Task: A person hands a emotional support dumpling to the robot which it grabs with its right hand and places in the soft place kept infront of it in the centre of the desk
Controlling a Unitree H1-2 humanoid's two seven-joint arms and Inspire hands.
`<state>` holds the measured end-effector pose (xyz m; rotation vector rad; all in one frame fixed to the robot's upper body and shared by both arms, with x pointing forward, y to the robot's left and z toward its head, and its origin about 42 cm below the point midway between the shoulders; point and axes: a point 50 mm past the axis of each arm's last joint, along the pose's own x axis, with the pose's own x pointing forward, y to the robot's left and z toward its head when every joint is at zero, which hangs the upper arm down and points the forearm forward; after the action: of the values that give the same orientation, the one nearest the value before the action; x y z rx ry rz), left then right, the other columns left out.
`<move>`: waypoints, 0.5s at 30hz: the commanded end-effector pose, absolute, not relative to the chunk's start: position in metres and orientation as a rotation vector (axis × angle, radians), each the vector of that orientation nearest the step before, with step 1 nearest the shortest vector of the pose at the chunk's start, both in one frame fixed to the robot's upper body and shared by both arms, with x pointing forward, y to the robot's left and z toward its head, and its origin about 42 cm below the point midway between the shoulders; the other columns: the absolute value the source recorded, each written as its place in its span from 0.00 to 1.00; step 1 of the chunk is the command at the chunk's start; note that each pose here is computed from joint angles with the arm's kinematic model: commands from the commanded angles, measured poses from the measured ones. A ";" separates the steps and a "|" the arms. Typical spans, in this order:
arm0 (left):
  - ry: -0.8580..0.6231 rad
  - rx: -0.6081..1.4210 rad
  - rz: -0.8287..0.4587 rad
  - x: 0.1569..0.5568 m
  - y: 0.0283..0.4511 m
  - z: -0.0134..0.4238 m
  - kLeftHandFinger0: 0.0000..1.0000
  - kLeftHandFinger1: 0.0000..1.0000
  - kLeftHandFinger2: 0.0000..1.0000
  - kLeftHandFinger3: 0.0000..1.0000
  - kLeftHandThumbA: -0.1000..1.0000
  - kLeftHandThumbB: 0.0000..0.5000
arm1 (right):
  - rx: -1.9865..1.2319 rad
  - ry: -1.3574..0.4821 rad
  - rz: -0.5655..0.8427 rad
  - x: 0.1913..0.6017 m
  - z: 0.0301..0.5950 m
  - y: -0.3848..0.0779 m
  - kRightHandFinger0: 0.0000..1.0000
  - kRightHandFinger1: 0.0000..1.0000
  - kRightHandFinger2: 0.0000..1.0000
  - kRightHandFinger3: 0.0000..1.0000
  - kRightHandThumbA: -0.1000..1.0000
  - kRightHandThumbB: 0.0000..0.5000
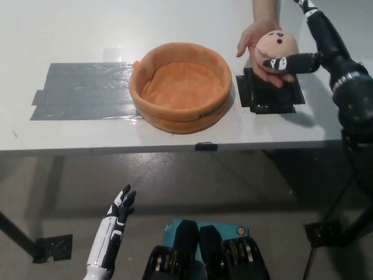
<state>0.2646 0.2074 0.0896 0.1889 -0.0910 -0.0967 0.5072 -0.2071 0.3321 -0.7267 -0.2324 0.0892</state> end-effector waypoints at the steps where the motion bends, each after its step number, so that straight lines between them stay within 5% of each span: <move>1: -0.162 0.206 -0.095 0.269 0.207 0.104 1.00 1.00 1.00 1.00 1.00 0.25 | -0.743 -0.225 0.087 0.526 0.366 -0.197 1.00 1.00 1.00 1.00 0.96 0.79; 15: -0.159 0.199 -0.101 0.270 0.206 0.105 1.00 1.00 1.00 1.00 1.00 0.27 | -0.837 -0.126 0.077 0.558 0.360 -0.186 1.00 1.00 1.00 1.00 0.96 0.80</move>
<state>0.2656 0.2071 0.0914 0.1918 -0.0966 -0.0979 0.5471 -0.1928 0.3179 -0.8022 -0.0406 0.1172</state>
